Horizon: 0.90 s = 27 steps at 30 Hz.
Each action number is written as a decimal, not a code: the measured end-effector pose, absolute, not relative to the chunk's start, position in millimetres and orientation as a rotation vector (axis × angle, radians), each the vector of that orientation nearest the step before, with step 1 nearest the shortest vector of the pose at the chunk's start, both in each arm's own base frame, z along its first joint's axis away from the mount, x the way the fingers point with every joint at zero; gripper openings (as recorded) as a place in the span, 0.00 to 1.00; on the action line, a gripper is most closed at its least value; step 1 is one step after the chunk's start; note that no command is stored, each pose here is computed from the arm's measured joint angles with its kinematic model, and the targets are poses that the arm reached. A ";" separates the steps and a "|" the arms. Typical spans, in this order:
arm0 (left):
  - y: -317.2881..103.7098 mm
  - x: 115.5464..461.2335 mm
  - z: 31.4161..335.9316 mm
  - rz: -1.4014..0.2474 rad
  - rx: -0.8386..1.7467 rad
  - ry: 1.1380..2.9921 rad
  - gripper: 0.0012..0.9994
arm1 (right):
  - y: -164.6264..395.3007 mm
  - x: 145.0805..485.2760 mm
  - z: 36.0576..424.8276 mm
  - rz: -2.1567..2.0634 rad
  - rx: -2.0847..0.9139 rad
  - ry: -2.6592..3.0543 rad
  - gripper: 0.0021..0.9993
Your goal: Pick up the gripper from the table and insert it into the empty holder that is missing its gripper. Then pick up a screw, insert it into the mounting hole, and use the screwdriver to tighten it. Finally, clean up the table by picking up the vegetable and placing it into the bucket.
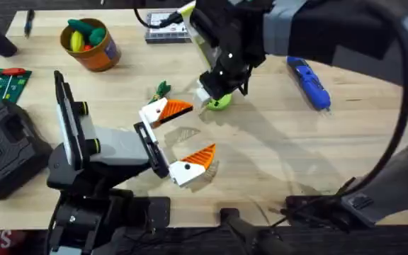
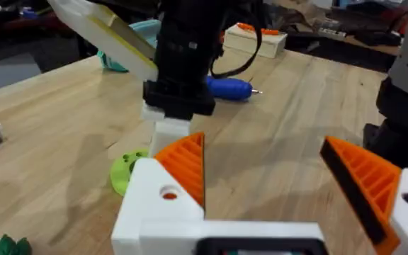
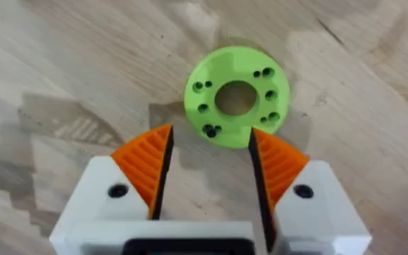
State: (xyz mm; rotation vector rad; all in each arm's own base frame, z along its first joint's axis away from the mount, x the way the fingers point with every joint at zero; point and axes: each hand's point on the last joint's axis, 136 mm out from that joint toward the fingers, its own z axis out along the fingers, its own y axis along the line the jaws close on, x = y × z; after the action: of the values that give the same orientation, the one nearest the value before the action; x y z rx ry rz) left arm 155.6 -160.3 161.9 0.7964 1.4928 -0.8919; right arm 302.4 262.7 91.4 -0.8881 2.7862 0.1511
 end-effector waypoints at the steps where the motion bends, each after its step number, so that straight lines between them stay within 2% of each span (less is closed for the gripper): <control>1: -160.3 155.6 161.9 -0.892 0.797 1.492 0.99 | 262.5 302.2 88.1 0.152 -0.880 2.788 0.65; 16: -160.3 155.6 161.9 -0.892 0.797 1.492 0.99 | 258.9 295.7 70.1 0.145 -0.867 2.809 0.65; 20: -160.3 155.6 161.9 -0.892 0.797 1.492 0.99 | 265.2 294.4 68.6 0.150 -0.876 2.798 0.43; 27: -160.3 155.6 161.9 -0.892 0.796 1.493 0.99 | 266.4 293.2 62.1 0.142 -0.883 2.809 0.38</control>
State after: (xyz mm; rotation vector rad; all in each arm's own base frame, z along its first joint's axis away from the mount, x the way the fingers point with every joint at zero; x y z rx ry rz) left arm 155.6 -160.3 161.9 0.7964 1.4928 -0.8919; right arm 293.2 266.4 62.1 -0.8826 2.8095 0.1425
